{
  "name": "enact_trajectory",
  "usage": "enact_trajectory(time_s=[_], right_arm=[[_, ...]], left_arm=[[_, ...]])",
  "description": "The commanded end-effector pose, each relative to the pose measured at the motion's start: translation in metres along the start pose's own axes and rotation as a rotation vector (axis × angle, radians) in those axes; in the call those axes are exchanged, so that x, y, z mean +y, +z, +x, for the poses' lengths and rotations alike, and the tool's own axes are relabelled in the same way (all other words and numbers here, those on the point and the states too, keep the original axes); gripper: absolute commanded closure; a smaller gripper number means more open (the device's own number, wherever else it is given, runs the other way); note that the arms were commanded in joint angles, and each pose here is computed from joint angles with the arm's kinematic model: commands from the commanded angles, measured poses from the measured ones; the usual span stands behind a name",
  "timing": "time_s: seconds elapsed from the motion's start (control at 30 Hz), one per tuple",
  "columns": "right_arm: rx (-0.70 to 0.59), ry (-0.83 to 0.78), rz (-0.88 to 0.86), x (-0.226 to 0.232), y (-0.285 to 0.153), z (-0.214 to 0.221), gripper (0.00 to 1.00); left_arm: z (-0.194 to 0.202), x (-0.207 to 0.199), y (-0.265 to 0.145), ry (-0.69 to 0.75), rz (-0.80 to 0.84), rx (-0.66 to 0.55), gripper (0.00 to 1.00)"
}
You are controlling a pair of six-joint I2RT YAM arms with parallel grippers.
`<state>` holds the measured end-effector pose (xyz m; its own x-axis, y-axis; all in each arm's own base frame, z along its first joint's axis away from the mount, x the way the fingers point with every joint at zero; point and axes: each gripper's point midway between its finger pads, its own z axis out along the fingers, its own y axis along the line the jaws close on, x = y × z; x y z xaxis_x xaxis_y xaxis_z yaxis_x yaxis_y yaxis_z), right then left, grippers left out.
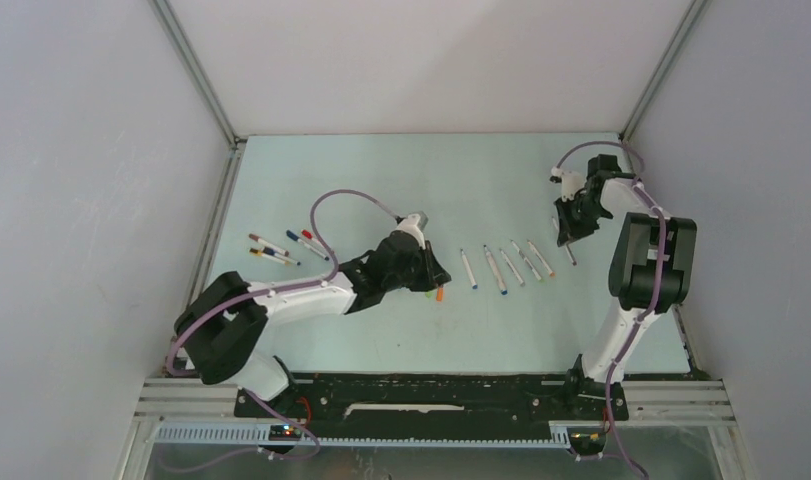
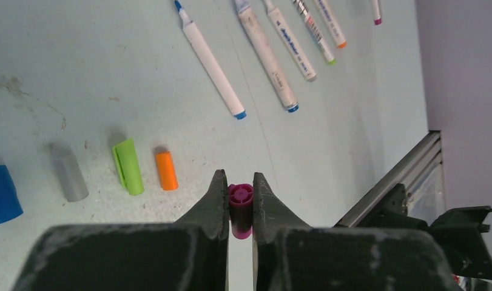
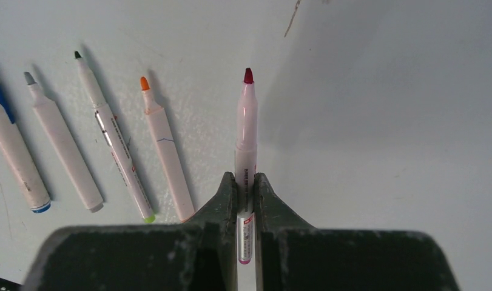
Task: Open the pen caps
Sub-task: Place the pen at the center of the board.
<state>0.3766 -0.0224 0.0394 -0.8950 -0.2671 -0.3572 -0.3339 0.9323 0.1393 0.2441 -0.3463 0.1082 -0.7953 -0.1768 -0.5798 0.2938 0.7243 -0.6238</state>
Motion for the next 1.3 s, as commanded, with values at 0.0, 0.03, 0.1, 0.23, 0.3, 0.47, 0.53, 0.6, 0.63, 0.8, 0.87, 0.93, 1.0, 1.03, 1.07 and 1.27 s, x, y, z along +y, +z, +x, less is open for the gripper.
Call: enact_trajectory(time_s=[0.0, 0.03, 0.1, 0.23, 0.3, 0.47, 0.53, 0.6, 0.63, 0.8, 0.87, 0.93, 1.0, 1.03, 1.07, 1.27], right_arm=[[0.034, -0.008, -0.013, -0.002, 0.003, 0.004, 0.96], [0.045, -0.008, -0.023, 0.0, 0.004, 0.006, 0.96], [0.063, -0.009, -0.044, 0.002, 0.007, 0.01, 0.95], [0.081, -0.009, -0.06, 0.005, 0.009, 0.013, 0.94], [0.083, -0.009, -0.072, 0.007, 0.009, 0.013, 0.93], [0.1, -0.011, -0.095, 0.012, 0.012, 0.015, 0.91], [0.101, -0.013, -0.098, 0.013, 0.012, 0.015, 0.9], [0.101, -0.014, -0.097, 0.013, 0.012, 0.015, 0.87], [0.101, -0.013, -0.095, 0.013, 0.012, 0.015, 0.86], [0.096, -0.01, -0.09, 0.013, 0.01, 0.013, 0.77], [0.094, -0.01, -0.089, 0.013, 0.009, 0.013, 0.76], [0.089, -0.009, -0.086, 0.013, 0.008, 0.011, 0.75], [0.088, -0.009, -0.086, 0.013, 0.008, 0.011, 0.74], [0.086, -0.009, -0.085, 0.013, 0.007, 0.011, 0.74], [0.084, -0.01, -0.085, 0.013, 0.007, 0.01, 0.73], [0.069, -0.011, -0.088, 0.014, 0.003, 0.007, 0.7]], left_arm=[[-0.003, -0.006, 0.006, 0.061, -0.056, 0.009, 1.0], [-0.001, -0.005, 0.008, 0.067, -0.071, 0.017, 0.99], [0.004, -0.002, 0.011, 0.08, -0.103, 0.04, 0.99], [0.016, 0.003, 0.017, 0.102, -0.15, 0.091, 0.99], [0.02, 0.002, 0.021, 0.111, -0.163, 0.108, 0.98], [0.031, 0.001, 0.026, 0.139, -0.187, 0.151, 0.98], [0.034, 0.001, 0.027, 0.144, -0.191, 0.164, 0.98], [0.035, 0.001, 0.028, 0.15, -0.196, 0.173, 0.97], [0.036, 0.002, 0.029, 0.151, -0.199, 0.179, 0.97], [0.043, 0.002, 0.034, 0.159, -0.205, 0.213, 0.96], [0.045, 0.002, 0.036, 0.161, -0.209, 0.224, 0.96], [0.046, 0.001, 0.038, 0.165, -0.212, 0.232, 0.95], [0.047, 0.002, 0.039, 0.168, -0.216, 0.243, 0.94], [0.048, 0.001, 0.04, 0.169, -0.217, 0.246, 0.94], [0.048, 0.001, 0.041, 0.171, -0.218, 0.25, 0.93], [0.055, 0.004, 0.047, 0.176, -0.228, 0.284, 0.89]])
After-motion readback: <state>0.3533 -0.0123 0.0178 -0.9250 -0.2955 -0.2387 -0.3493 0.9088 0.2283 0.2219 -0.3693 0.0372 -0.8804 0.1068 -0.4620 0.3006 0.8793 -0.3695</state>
